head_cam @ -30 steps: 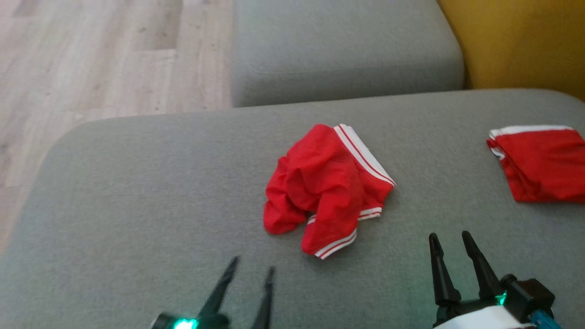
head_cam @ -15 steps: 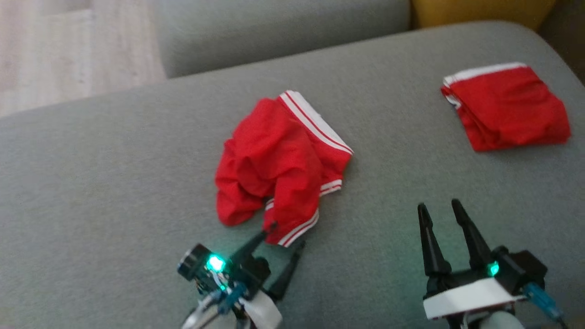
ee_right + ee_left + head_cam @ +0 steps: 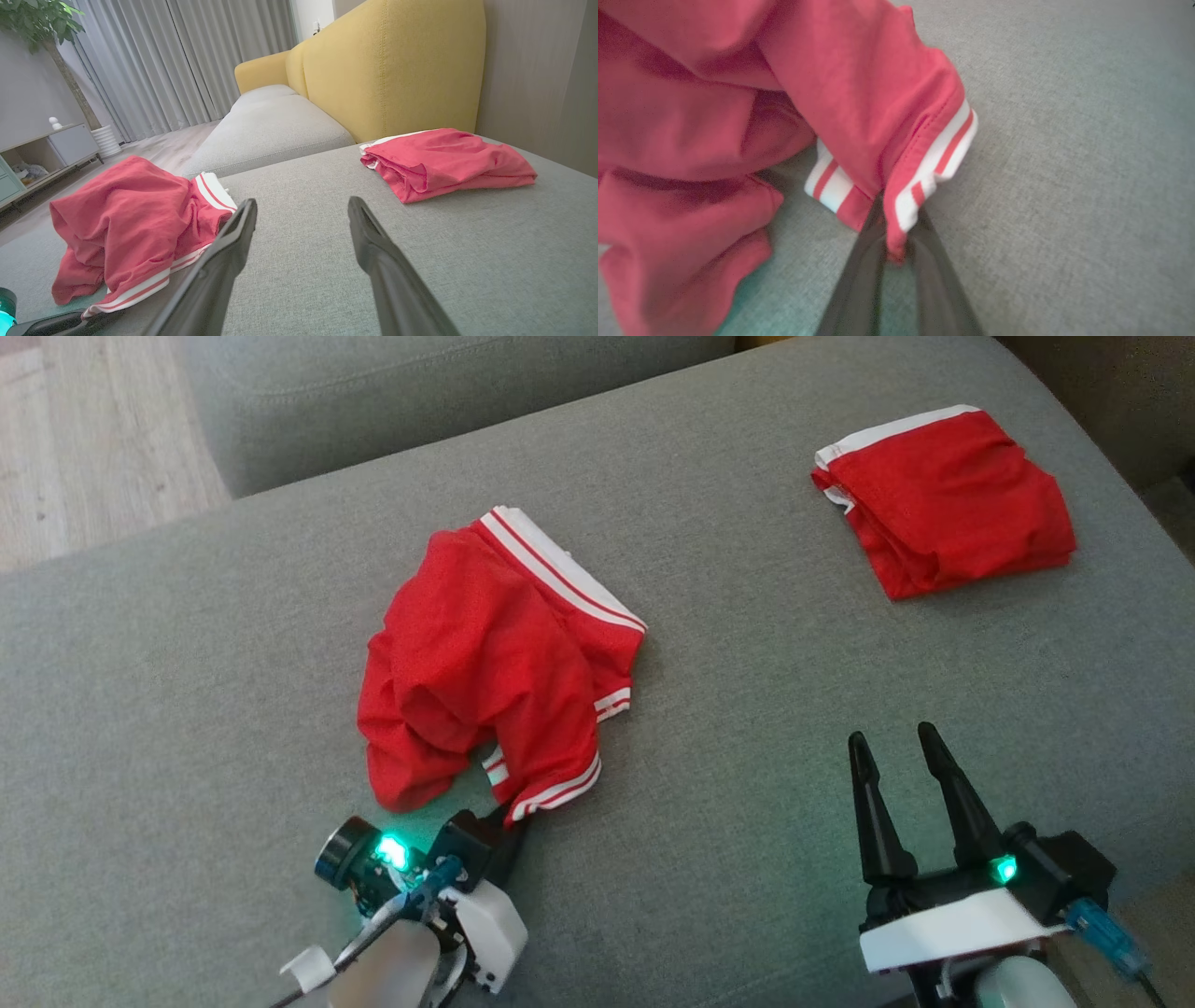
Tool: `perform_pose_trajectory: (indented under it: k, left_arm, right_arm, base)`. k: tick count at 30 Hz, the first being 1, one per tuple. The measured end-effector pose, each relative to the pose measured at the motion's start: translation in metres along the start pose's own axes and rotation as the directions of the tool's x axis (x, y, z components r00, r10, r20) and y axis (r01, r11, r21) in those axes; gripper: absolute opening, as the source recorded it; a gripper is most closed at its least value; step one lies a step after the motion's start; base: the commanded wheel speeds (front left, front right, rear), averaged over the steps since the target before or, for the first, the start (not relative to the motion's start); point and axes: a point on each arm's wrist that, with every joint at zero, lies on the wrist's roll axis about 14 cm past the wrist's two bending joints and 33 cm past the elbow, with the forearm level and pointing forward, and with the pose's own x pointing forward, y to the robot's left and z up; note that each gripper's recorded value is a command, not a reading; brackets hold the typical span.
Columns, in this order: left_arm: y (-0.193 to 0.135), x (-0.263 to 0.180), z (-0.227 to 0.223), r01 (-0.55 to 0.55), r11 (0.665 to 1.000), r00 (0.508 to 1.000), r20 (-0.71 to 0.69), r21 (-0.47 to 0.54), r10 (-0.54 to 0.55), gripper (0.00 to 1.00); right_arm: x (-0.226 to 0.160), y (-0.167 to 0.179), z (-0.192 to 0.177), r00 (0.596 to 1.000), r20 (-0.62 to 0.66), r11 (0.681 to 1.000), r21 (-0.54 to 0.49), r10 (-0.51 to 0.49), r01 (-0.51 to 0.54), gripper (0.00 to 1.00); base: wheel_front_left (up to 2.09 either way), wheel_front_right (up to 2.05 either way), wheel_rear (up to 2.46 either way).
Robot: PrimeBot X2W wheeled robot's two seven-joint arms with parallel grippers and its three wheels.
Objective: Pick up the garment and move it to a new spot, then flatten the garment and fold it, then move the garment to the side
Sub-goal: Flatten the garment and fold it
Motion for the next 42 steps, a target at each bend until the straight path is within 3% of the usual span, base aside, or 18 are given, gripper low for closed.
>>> perform_pose_trajectory:
  k: [6,10,13,16,19,24,25,27,29,32,33,34,37,39,40,41,42]
  left_arm:
    - [-0.014,0.001,0.028,0.038,0.999,0.996,0.079,-0.012,-0.037,0.0]
    - [-0.028,0.002,0.092,0.086,0.996,0.963,0.26,-0.031,-0.075,0.0]
    - [-0.027,0.0,0.16,0.089,0.993,0.907,0.405,0.084,-0.115,0.0]
    - [-0.015,-0.014,0.25,0.029,0.981,0.807,0.575,0.192,-0.136,0.0]
    - [-0.001,-0.045,0.341,-0.058,0.966,0.669,0.728,0.25,-0.149,0.0]
    - [0.035,-0.123,0.457,-0.203,0.96,0.414,0.906,0.192,-0.093,0.0]
    - [0.045,-0.138,0.471,-0.231,0.958,0.374,0.925,0.168,-0.072,0.0]
    - [0.067,-0.157,0.479,-0.283,0.951,0.342,0.939,0.127,-0.024,0.0]
    - [0.096,-0.156,0.459,-0.305,0.95,0.376,0.925,0.067,0.056,0.0]
    - [0.145,-0.124,0.367,-0.319,0.946,0.533,0.814,-0.061,0.232,0.0]
    - [0.145,-0.124,0.367,-0.319,0.946,0.533,0.814,-0.061,0.232,0.0]
    - [0.16,-0.114,0.322,-0.326,0.937,0.592,0.746,-0.126,0.306,0.0]
    - [0.182,-0.1,0.168,-0.374,0.874,0.741,0.468,-0.309,0.482,0.0]
    - [0.178,-0.107,0.077,-0.436,0.808,0.786,0.269,-0.396,0.556,0.0]
    - [0.174,-0.113,0.04,-0.469,0.775,0.794,0.181,-0.424,0.58,0.61]
    - [0.169,-0.119,0.01,-0.5,0.745,0.795,0.106,-0.442,0.597,1.0]
    - [0.166,-0.125,-0.011,-0.526,0.719,0.79,0.054,-0.454,0.611,1.0]
  right_arm:
    - [-0.003,0.0,0.007,1.0,0.027,1.0,0.007,0.0,0.0,1.0]
    - [-0.006,0.001,0.013,0.999,0.05,1.0,0.016,0.003,-0.004,1.0]
    - [-0.008,0.003,0.016,0.998,0.064,1.0,0.028,0.009,-0.01,1.0]
    - [-0.009,0.006,0.02,0.997,0.078,0.999,0.031,0.017,-0.02,1.0]
    - [-0.009,0.009,0.023,0.996,0.09,0.999,0.042,0.026,-0.03,1.0]
    - [-0.007,0.016,0.029,0.993,0.111,0.997,0.055,0.047,-0.053,1.0]
    - [-0.006,0.017,0.031,0.992,0.115,0.997,0.056,0.052,-0.058,1.0]
    - [-0.004,0.02,0.032,0.991,0.119,0.996,0.056,0.063,-0.07,1.0]
    - [-0.003,0.023,0.033,0.99,0.122,0.995,0.056,0.074,-0.081,1.0]
    - [0.001,0.025,0.033,0.989,0.122,0.994,0.056,0.082,-0.09,1.0]
    - [0.001,0.025,0.033,0.989,0.122,0.994,0.056,0.082,-0.09,1.0]
    - [0.002,0.026,0.032,0.989,0.118,0.994,0.056,0.086,-0.094,1.0]
    - [0.007,0.028,0.028,0.99,0.104,0.993,0.055,0.095,-0.101,1.0]
    - [0.012,0.032,0.024,0.99,0.09,0.992,0.051,0.111,-0.116,1.0]
    - [0.014,0.036,0.022,0.989,0.083,0.991,0.049,0.121,-0.125,1.0]
    - [0.016,0.038,0.02,0.989,0.074,0.99,0.045,0.129,-0.133,1.0]
    - [0.018,0.04,0.018,0.989,0.067,0.989,0.044,0.135,-0.138,1.0]
  base:
    - [0.0,0.0,0.0]
    - [0.0,0.0,0.0]
    - [0.0,0.0,0.0]
    - [0.0,0.0,0.0]
    - [0.0,0.0,0.0]
    - [0.0,0.0,0.0]
    - [0.0,0.0,0.0]
    - [0.0,0.0,0.0]
    - [0.0,0.0,0.0]
    - [0.0,0.0,0.0]
    - [0.0,0.0,0.0]
    - [0.0,0.0,0.0]
    - [0.0,0.0,0.0]
    - [0.0,0.0,0.0]
    - [0.0,0.0,0.0]
    - [0.0,0.0,0.0]
    - [0.0,0.0,0.0]
